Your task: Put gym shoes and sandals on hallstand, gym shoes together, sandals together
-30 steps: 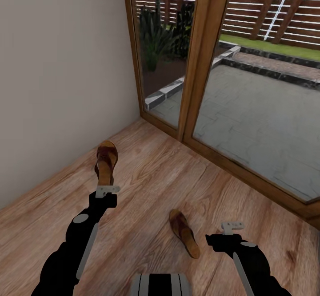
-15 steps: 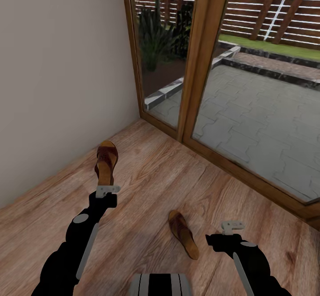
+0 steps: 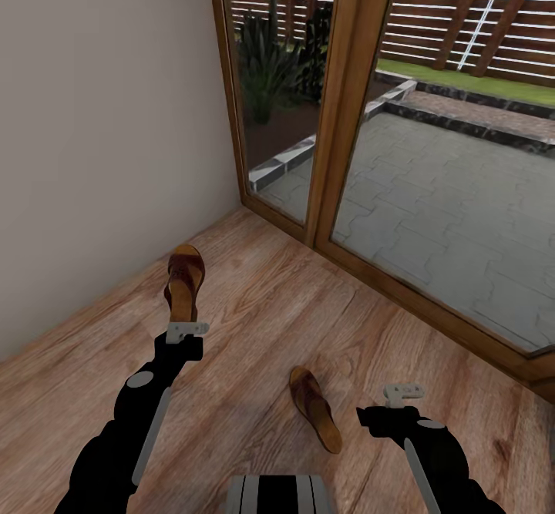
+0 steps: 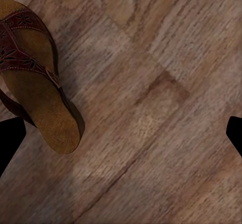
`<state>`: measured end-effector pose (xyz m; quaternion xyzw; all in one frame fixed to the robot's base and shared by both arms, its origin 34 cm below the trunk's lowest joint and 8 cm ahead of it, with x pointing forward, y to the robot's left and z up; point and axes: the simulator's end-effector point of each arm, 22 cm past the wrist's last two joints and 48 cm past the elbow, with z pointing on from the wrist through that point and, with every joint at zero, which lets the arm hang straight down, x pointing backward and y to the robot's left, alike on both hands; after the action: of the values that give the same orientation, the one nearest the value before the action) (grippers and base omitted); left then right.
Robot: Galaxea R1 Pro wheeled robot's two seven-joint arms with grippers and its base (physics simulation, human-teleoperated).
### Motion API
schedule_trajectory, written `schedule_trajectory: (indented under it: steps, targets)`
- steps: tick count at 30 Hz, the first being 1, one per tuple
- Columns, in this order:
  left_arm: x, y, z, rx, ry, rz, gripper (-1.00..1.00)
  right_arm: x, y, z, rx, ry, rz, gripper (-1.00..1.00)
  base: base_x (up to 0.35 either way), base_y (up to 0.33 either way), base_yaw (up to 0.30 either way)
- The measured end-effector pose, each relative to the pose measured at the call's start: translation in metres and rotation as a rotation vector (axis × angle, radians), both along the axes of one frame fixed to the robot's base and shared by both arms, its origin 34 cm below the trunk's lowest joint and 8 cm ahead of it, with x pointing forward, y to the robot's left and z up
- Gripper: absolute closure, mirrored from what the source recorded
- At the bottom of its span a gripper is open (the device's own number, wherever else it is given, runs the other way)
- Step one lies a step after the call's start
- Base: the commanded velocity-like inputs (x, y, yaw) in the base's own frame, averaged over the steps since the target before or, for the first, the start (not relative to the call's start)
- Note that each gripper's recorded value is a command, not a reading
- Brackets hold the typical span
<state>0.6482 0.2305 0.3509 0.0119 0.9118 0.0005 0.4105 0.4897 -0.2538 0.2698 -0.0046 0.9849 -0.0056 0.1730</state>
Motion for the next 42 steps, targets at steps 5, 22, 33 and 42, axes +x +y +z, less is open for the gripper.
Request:
schedule_trajectory:
  steps: [5, 22, 33, 42]
  targets:
    - [0.0, 0.0, 0.0, 0.0, 0.0, 0.0, 1.0, 0.0, 0.0, 0.0, -0.001, 0.0, 0.001, -1.0, 0.0, 0.0, 0.0]
    - [0.0, 0.0, 0.0, 0.001, 0.0, 0.0, 1.0, 0.034, 0.035, 0.017, 0.038, -0.178, 0.076, -1.0, 0.0, 0.0, 0.0]
    - [-0.007, 0.0, -0.025, 0.0, 0.043, 0.0, 1.0, 0.028, 0.054, 0.0, 0.058, -0.161, 0.116, -1.0, 0.0, 0.0, 0.046]
    - [-0.009, 0.0, -0.03, 0.0, 0.052, 0.0, 1.0, 0.025, 0.053, -0.004, 0.065, -0.151, 0.114, -1.0, 0.0, 0.0, 0.089]
